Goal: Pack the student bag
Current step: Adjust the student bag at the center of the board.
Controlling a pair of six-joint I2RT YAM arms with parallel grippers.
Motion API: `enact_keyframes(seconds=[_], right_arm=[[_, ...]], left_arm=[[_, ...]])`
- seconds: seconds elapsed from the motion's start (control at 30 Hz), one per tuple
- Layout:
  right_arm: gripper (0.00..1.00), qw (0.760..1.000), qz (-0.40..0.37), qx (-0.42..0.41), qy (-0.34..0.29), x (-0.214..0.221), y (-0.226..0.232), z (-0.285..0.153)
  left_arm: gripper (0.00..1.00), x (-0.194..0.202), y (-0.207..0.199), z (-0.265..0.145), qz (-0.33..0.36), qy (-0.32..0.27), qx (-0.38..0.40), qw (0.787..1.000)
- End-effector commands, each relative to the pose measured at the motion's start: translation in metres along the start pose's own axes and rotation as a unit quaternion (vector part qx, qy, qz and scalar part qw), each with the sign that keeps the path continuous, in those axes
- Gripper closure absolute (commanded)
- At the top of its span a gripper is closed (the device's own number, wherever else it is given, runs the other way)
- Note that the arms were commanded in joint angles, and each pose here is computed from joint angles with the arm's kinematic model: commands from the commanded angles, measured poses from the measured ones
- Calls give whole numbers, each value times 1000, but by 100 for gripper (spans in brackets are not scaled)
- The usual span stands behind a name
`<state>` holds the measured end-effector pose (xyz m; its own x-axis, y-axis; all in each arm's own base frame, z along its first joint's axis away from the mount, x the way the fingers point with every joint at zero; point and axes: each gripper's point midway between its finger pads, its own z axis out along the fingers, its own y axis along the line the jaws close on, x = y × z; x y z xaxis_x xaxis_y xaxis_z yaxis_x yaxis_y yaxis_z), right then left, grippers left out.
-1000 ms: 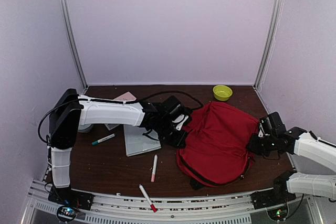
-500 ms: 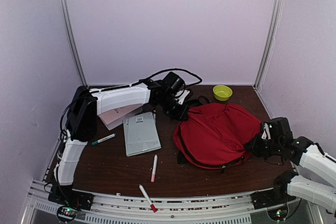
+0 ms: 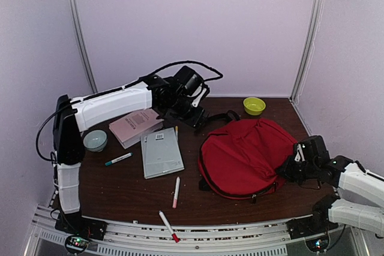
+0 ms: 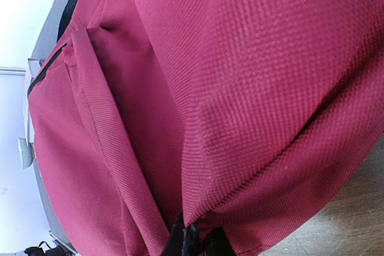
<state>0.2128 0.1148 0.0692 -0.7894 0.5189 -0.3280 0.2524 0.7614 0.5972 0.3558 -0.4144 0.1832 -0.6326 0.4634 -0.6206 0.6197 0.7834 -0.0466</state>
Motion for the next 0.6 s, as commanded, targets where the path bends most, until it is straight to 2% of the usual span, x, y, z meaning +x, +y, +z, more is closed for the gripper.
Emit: enact_keyframes(seconds=[0.0,0.13,0.27,0.4,0.5,0.57], right_arm=[[100,1000,12,-21,-6,-2,16,0],[100,998,48,-24,-27,-1,24,-3],[100,995,71,-54,-50,4,46,-5],[100,993,77,-67,-52,12,61,-2],[100,996,55,-46,-45,15,65,2],[100,998,40,-35,-40,15,67,5]], left_arm=[[32,25,-44,-32,47,7,4,999],[36,56,-79,-40,48,19,31,998],[37,72,-100,-51,34,-1,58,998],[39,82,-97,-56,9,-24,62,998],[41,78,-87,-69,12,-63,25,998],[35,68,-81,-86,31,-106,-16,994]])
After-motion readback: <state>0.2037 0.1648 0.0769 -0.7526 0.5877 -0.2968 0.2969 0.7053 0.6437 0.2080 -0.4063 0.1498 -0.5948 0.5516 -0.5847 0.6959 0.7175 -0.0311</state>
